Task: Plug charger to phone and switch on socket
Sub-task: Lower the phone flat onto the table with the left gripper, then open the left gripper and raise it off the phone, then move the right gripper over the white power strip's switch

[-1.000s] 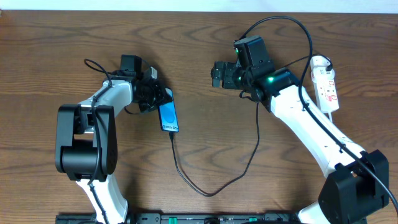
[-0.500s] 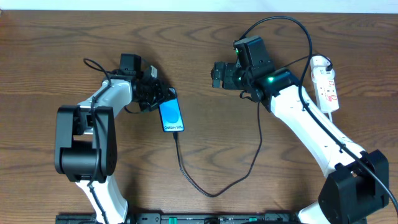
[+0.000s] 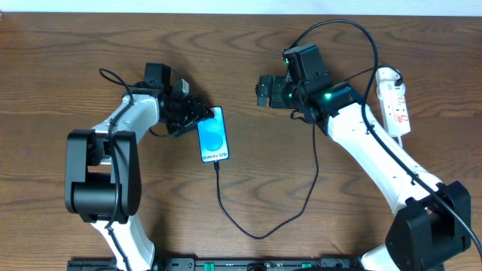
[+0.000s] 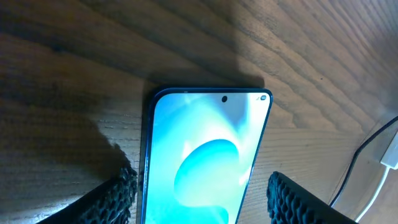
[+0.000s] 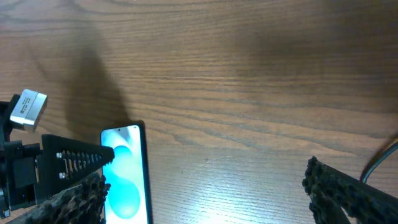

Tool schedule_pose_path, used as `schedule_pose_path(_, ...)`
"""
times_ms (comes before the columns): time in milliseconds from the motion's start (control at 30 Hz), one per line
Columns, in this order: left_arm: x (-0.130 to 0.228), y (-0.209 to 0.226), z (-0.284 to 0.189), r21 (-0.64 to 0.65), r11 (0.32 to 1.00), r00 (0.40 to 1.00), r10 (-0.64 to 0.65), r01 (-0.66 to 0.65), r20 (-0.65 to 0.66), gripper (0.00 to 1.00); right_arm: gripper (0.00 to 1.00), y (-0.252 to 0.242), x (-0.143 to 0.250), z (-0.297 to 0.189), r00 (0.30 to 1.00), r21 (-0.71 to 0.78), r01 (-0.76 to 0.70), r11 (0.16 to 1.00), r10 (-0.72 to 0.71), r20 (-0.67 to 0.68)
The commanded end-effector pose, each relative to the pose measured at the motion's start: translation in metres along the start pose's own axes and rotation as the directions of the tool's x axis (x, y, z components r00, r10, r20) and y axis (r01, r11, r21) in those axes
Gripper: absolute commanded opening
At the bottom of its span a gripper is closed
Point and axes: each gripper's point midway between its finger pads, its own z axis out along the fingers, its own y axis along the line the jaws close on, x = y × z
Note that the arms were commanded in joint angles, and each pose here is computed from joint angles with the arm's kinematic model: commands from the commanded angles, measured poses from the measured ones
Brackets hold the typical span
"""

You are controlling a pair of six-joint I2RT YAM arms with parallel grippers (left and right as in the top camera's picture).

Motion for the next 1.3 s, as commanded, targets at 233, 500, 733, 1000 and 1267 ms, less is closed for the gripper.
schedule_pose_path(233,0.005,0.047,0.005,-0.216,0.976,0.999,-0.033,0.035,0.013,0.93,0.99,0.0,-0.009,-0.009,0.999,0.005,0.012,1.0,-0.013,0.032)
schedule_pose_path(500,0.002,0.05,-0.025,-0.329,0.943,0.999,0.052,-0.046,0.008,0.93,0.99,-0.003,-0.01,-0.009,0.999,0.022,0.013,1.0,-0.013,0.039)
schedule_pose_path(733,-0.007,0.022,-0.094,-0.406,0.908,0.978,0.166,-0.103,0.125,0.93,0.99,-0.003,-0.01,-0.009,0.999,0.022,0.012,1.0,-0.013,0.039)
schedule_pose_path(1000,0.019,-0.047,-0.17,-0.394,0.876,0.876,0.401,-0.28,0.268,0.94,0.99,-0.003,-0.01,-0.008,0.999,0.022,0.012,1.0,-0.013,0.039)
schedule_pose_path(1267,0.033,-0.066,-0.196,-0.371,0.874,0.835,0.44,-0.313,0.331,0.94,0.99,-0.004,-0.008,-0.008,0.999,0.027,0.012,1.0,-0.013,0.029)
